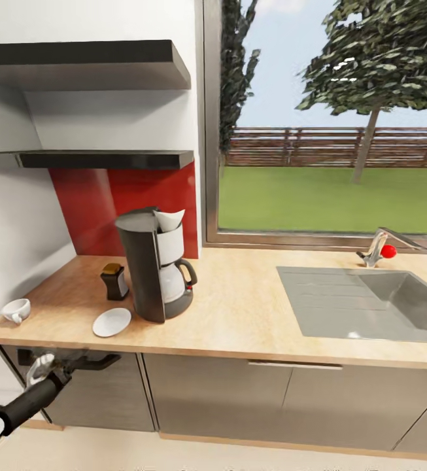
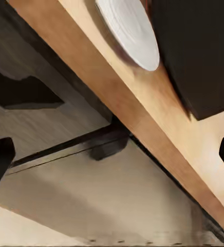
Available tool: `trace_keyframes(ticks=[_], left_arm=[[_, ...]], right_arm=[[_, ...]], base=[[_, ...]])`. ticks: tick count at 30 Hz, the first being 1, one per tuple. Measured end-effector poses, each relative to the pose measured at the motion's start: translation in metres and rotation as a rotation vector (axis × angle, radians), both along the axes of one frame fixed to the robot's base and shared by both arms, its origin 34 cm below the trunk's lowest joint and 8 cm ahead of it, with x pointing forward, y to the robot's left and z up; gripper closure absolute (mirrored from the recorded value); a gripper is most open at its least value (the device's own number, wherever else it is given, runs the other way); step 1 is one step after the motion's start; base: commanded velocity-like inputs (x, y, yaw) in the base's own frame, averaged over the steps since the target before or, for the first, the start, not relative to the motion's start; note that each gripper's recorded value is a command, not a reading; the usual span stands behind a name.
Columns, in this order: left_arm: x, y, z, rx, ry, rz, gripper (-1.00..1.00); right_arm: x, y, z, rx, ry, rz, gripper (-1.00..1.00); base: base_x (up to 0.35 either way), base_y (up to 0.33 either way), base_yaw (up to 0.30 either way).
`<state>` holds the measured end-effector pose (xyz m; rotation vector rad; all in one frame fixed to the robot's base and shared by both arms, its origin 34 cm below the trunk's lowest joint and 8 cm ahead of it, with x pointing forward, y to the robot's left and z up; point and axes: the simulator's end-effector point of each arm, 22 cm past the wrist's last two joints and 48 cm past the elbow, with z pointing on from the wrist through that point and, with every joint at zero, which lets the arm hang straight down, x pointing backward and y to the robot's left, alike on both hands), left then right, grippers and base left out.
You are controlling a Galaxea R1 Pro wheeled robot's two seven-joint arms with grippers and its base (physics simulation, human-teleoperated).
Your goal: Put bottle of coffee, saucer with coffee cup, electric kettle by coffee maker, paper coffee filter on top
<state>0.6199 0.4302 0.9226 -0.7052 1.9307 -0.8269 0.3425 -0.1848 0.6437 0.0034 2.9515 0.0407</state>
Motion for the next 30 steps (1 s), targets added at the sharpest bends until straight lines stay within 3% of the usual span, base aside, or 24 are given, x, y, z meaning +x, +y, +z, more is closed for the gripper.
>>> trace_keyframes(ticks=[3, 7, 8, 9, 11, 12, 13, 16, 18, 21, 22, 25, 27, 30], left_arm=[[-0.034, -0.004, -0.024, 0.033, 0.002, -0.026, -1.0], [-0.091, 0.009, -0.071, 0.235, 0.024, -0.049, -1.0], [-0.098, 0.01, -0.077, 0.252, 0.034, -0.054, -1.0], [-0.123, 0.008, -0.103, 0.3, 0.086, -0.081, -1.0], [-0.155, 0.006, -0.134, 0.347, 0.16, -0.113, -1.0], [-0.163, 0.006, -0.142, 0.361, 0.177, -0.123, -1.0], [-0.188, 0.004, -0.161, 0.412, 0.221, -0.167, -1.0], [-0.24, 0.002, -0.197, 0.49, 0.335, -0.249, -1.0], [-0.264, 0.006, -0.212, 0.524, 0.404, -0.262, -1.0], [-0.31, 0.019, -0.241, 0.616, 0.566, -0.239, -1.0], [-0.316, 0.021, -0.244, 0.632, 0.59, -0.23, -1.0], [-0.354, 0.04, -0.261, 0.782, 0.757, -0.17, -1.0], [-0.37, 0.041, -0.266, 0.847, 0.825, -0.142, -1.0], [-0.389, 0.039, -0.27, 0.908, 0.897, -0.125, -1.0]], right_arm=[[0.005, 0.0, 0.001, 0.0, -0.022, -0.002, -1.0], [0.007, -0.001, 0.001, -0.001, -0.033, -0.003, -1.0], [0.007, -0.001, 0.001, -0.001, -0.033, -0.003, -1.0], [0.007, -0.001, 0.001, -0.001, -0.034, -0.003, -1.0], [0.007, -0.002, 0.001, -0.002, -0.034, -0.003, -1.0], [0.007, -0.002, 0.001, -0.002, -0.034, -0.003, -1.0], [0.007, -0.002, 0.001, -0.003, -0.034, -0.003, -1.0], [0.007, -0.003, 0.001, -0.004, -0.034, -0.003, -1.0], [0.007, -0.005, 0.001, -0.006, -0.034, -0.003, -1.0], [0.007, -0.006, 0.001, -0.007, -0.034, -0.003, -1.0], [0.007, -0.006, 0.001, -0.007, -0.034, -0.003, -1.0], [0.007, -0.008, 0.001, -0.009, -0.034, -0.004, -1.0], [0.007, -0.008, 0.001, -0.009, -0.034, -0.004, -1.0], [0.007, -0.008, 0.001, -0.008, -0.034, -0.004, -1.0]], base=[[-0.041, 0.012, 0.0], [-0.008, 0.002, 0.0], [-0.002, 0.0, 0.0], [0.0, 0.0, 0.0], [0.0, 0.0, 0.0], [0.0, 0.0, 0.0], [0.0, 0.0, 0.0], [0.0, 0.0, 0.0], [0.0, 0.0, 0.0], [0.0, 0.0, 0.0], [0.0, 0.0, 0.0], [0.0, 0.0, 0.0], [0.0, 0.0, 0.0], [0.0, 0.0, 0.0]])
